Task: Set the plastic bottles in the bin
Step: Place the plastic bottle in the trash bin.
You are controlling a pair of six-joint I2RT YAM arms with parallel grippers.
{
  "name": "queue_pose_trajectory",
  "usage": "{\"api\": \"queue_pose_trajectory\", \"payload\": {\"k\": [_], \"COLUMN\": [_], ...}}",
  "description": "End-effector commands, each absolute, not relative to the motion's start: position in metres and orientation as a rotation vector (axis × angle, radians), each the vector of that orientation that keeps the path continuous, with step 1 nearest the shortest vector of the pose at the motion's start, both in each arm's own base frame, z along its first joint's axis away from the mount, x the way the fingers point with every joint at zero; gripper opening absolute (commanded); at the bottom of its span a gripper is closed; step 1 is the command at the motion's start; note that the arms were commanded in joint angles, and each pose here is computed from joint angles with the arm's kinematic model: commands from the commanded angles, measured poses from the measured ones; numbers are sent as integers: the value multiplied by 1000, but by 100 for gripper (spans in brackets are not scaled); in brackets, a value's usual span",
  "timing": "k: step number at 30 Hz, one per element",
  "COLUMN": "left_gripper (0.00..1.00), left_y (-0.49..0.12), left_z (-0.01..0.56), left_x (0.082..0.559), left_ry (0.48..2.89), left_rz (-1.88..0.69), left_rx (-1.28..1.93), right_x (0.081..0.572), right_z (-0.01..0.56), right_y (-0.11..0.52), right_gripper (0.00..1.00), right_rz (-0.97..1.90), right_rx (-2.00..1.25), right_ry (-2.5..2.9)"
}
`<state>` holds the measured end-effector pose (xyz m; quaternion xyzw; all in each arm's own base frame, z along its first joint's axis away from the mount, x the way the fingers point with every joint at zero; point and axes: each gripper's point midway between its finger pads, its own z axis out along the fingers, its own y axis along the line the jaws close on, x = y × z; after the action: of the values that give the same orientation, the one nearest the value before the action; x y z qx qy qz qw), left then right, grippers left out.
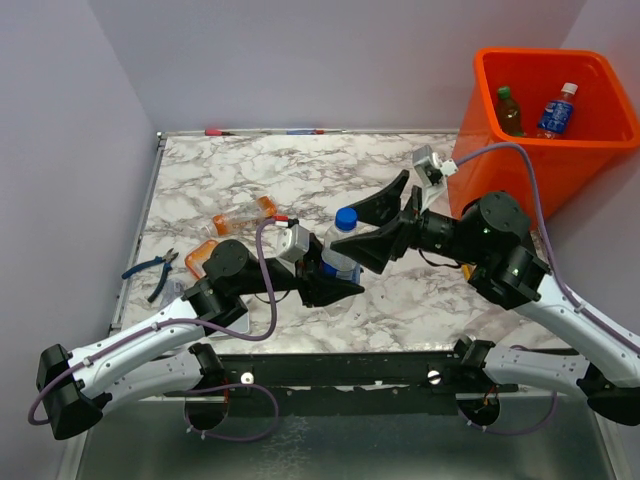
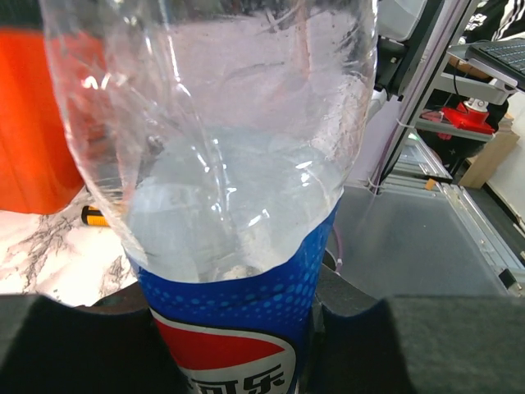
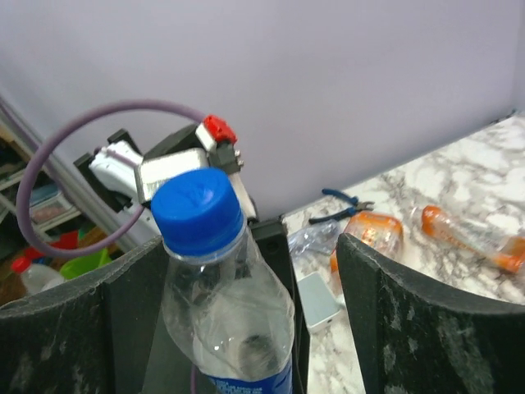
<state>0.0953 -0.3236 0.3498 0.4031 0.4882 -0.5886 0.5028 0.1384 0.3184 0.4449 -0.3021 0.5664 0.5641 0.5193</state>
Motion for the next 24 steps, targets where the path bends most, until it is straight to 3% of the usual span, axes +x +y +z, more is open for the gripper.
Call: {"api": "queue_pose_trajectory", "payload": {"k": [1, 7, 14, 15, 16, 19, 20, 24], "left_gripper": [25, 25, 26, 30, 41, 94, 99, 99], "left_y": [-322, -324, -324, -324, -324, -320, -317, -294], "left_z": [355, 352, 348, 347, 346, 345, 347, 358], "left_x": [90, 91, 94, 96, 98, 106, 111, 132], "left_ry": [1131, 1143, 1164, 1174, 1187, 1222, 1225, 1221], "left_rz": [-1426, -1423, -1405, -1394, -1380, -1325, -1295, -1132], "left_rx": [994, 996, 1000, 1000, 996, 967, 944, 814], "right_x": [155, 164, 165, 165, 165, 167, 169, 198], "right_z": [466, 467, 460, 459, 460, 467, 472, 505], "right_y": [308, 315, 322, 322, 320, 310, 305, 262], "right_gripper": [83, 77, 27, 18, 5, 0, 0, 0], "right_rz": [1262, 1246, 1241, 1242, 1238, 1192, 1161, 892], "right_rx": [-629, -619, -661, -661, -655, -637, -625, -482], "right_ry": [1347, 1365, 1396, 1395, 1395, 1390, 1391, 1400]}}
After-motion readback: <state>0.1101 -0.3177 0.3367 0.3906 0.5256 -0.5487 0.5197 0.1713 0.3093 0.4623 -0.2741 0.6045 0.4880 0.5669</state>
